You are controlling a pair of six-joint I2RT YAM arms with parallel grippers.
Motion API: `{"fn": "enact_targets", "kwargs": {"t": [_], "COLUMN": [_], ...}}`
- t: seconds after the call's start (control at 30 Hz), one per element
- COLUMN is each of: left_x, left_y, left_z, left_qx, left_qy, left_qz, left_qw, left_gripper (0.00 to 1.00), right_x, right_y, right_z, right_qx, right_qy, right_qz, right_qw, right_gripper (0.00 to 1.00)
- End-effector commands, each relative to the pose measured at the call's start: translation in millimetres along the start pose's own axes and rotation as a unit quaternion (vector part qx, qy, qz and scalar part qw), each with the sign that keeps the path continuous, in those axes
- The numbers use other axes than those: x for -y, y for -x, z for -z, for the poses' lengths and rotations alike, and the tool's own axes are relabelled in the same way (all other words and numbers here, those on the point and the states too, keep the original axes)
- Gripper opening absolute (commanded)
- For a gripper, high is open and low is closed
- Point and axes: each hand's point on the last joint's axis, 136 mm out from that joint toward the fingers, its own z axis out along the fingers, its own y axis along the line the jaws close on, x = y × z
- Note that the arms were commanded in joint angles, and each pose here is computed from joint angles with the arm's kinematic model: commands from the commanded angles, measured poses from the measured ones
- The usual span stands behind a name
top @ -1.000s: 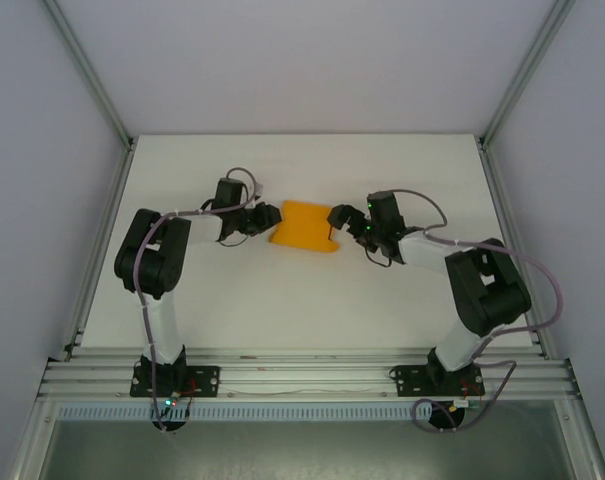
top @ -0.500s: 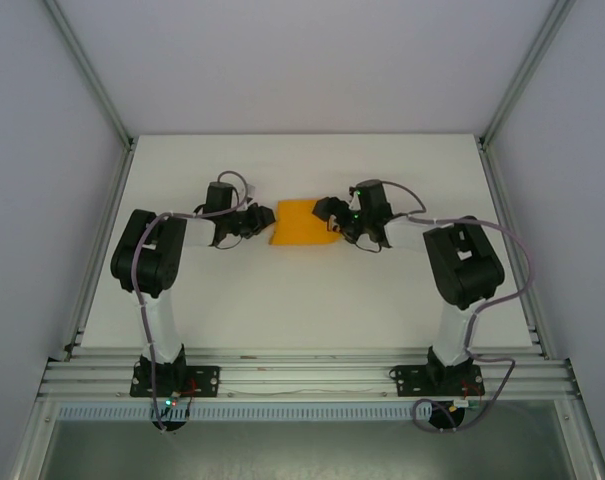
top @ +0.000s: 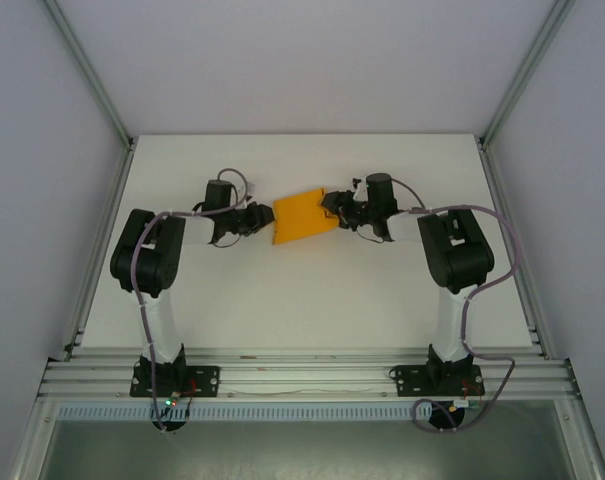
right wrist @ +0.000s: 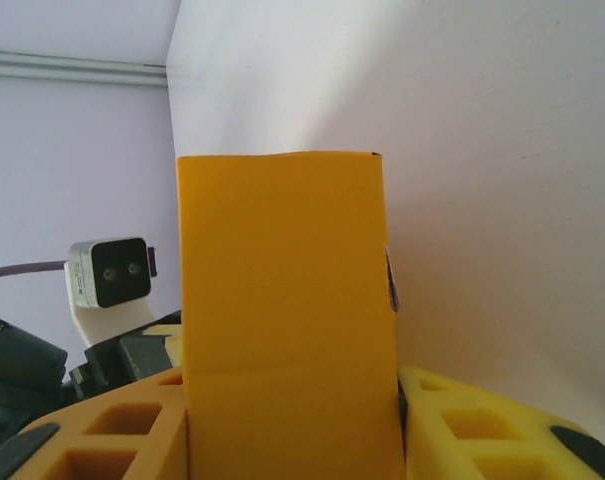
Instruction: Assemble paper box
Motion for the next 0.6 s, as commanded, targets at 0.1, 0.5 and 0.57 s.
{"fn": "enact_targets", "kwargs": {"t": [0.1,0.5,0.57], "left_x": [51,121,125], "left_y": [22,-54,-69], "left_z": [13,57,57], "left_qx": [0.008,-0.131,-0.17], "left_qy": [-0.05,0.032,0.046], "left_qz": [-0.108,-0.629,-0.679], "left_qw": [0.993,0.766,0.713], "left_gripper": [0.59,1.0,1.0], "right_x": [-26,-31,-36], "right_y": [-4,-42,-48], "right_z": [9,68,81], "right_qx": [-0.012,-0.102,-0.107], "right_qy": [0.011,-0.123,-0.135], "right_qz": [-0.007,-0.249,-0.27], "right_qw": [1.0,0.955,0.947], "right_gripper": [0.41,0.37,0.36]}}
